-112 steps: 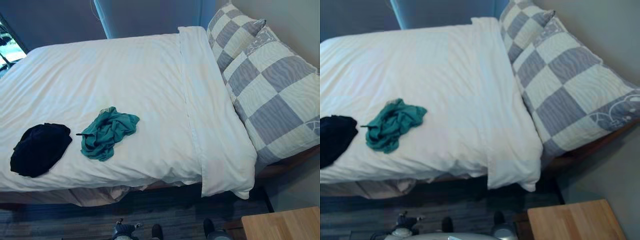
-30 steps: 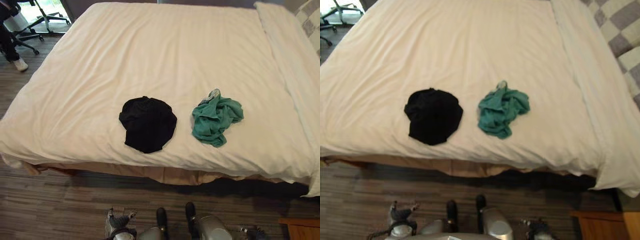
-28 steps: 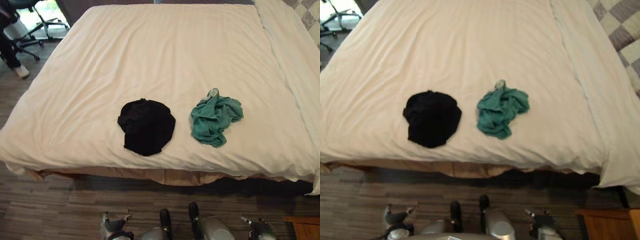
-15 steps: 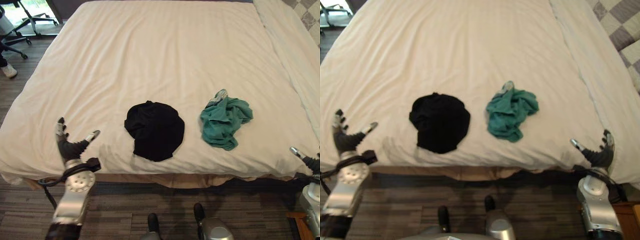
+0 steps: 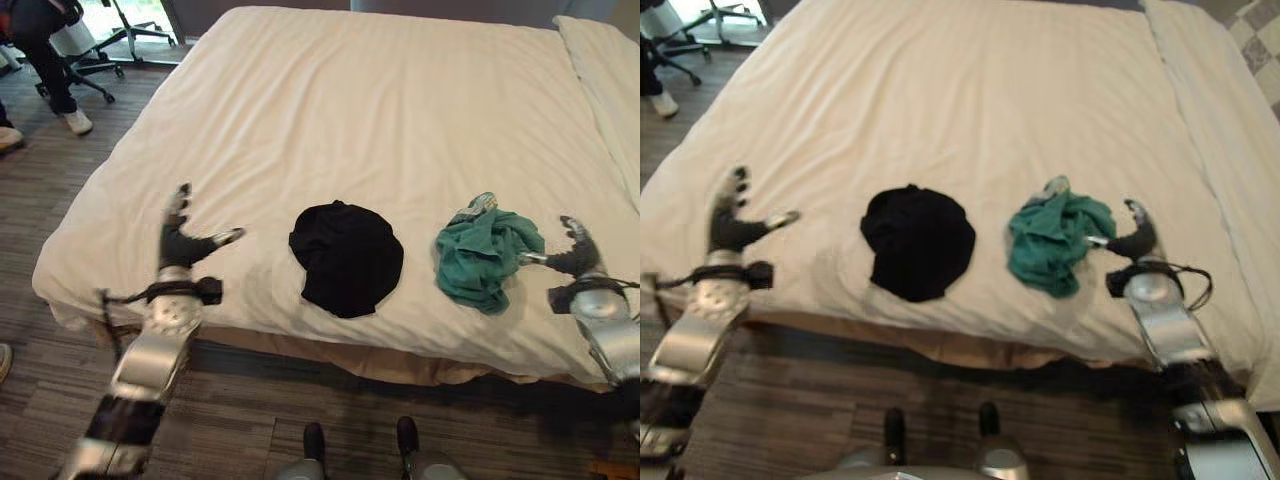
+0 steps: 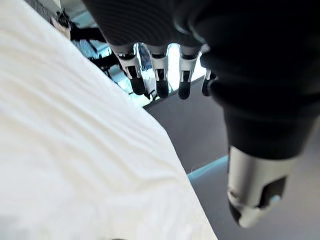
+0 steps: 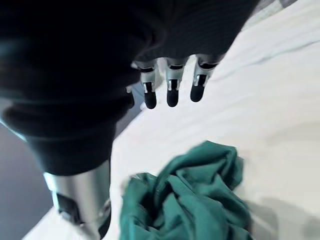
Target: Tidy up the quilt and then pick up the clothes from the bed and put them into the laundry hamper.
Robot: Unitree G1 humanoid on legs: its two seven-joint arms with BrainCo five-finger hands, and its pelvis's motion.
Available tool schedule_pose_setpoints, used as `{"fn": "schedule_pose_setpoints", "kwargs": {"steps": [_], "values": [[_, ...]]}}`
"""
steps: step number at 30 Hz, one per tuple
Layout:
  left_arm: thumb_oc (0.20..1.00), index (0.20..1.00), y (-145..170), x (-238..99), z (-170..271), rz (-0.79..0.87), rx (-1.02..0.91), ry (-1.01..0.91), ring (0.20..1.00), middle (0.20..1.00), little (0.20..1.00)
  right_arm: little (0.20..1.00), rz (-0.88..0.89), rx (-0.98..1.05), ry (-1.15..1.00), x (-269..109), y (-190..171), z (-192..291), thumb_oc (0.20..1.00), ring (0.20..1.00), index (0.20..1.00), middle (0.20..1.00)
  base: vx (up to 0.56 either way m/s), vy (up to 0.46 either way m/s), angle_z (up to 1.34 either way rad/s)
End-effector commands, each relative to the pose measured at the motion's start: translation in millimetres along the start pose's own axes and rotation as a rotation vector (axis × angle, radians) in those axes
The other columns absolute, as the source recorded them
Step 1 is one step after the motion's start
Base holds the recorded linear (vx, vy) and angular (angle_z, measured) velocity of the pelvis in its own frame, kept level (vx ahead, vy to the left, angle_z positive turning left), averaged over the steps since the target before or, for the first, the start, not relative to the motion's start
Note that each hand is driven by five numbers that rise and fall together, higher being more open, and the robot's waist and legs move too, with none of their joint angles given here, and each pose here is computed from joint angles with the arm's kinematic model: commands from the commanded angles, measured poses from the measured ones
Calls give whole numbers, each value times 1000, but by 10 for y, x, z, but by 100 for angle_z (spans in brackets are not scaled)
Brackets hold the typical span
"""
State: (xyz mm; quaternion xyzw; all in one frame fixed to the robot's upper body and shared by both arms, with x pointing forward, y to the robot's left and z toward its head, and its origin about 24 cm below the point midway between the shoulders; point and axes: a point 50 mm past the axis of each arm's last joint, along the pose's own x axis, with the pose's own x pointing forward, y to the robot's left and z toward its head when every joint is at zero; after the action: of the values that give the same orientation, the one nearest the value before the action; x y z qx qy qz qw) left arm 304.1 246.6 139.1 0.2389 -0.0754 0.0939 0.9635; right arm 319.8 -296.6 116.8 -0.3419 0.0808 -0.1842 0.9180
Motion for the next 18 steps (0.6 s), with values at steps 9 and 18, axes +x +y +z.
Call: {"fn": "schedule_pose_setpoints", "kwargs": {"steps": [9,18], "values": [[1000,1000,-159,930,1349,57,58,-479,1000,1000,1000,1000,-126,125,-170,578,-156,1197,1000,1000,1000,1000,-177,-126,-16],[1000,1000,-737,1035,712,-61,217,-124,1000,1000,1000,1000,36,122,-215,457,611,1626,1000,1000,1000,1000,-84,-33,-13]]}}
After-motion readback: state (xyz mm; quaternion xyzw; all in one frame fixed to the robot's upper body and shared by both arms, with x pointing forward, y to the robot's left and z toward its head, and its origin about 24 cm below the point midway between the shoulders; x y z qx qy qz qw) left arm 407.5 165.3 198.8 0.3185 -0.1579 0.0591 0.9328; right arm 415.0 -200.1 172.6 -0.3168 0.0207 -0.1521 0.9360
